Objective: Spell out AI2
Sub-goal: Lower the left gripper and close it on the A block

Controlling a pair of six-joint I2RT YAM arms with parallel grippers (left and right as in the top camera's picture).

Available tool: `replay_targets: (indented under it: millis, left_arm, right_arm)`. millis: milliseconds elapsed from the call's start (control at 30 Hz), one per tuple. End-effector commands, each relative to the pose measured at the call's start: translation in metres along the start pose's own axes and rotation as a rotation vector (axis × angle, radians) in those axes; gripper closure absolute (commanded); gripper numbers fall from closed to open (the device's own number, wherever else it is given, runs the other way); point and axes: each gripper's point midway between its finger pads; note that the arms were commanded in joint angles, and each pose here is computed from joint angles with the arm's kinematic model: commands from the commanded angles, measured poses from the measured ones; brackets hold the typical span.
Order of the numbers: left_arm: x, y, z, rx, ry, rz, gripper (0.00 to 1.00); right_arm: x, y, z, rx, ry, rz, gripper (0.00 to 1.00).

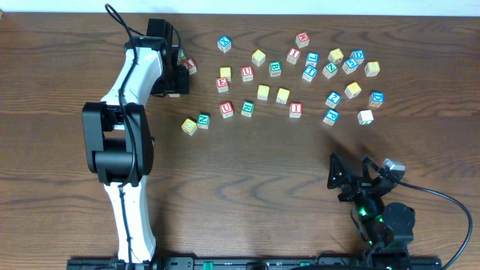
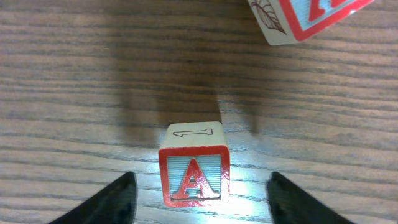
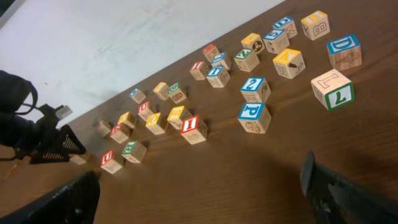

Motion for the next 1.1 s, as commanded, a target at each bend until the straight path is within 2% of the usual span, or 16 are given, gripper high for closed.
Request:
replay_targets:
  millis: [0,633,833,1067]
  left_arm:
    - [-0.004,0.002,-0.002,-0.008,-0.012,-0.002,0.41]
    - [0.001,0.003,0.009,-0.011,0.016,0.002,0.43]
    - [0.001,0.003,0.009,-0.011,0.016,0.001,0.57]
    - [0.001,0.003,0.009,-0.011,0.016,0.001,0.58]
  right_arm:
    - [0.000,-0.002,0.000,0.005,-0.001,0.006,0.01]
    - [0.000,-0.002,0.000,0.005,-0.001,0.006,0.01]
    - [0.000,-0.002,0.000,0.005,-0.001,0.006,0.01]
    - [0.000,-0.002,0.000,0.005,-0.001,0.006,0.01]
Point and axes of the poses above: each gripper's point midway between its finger pads, its own z axis out along the fingers, its own y axis along the line the jaws close on, x = y × z, and after that the axes turned 2 degrees about -z, right-handed
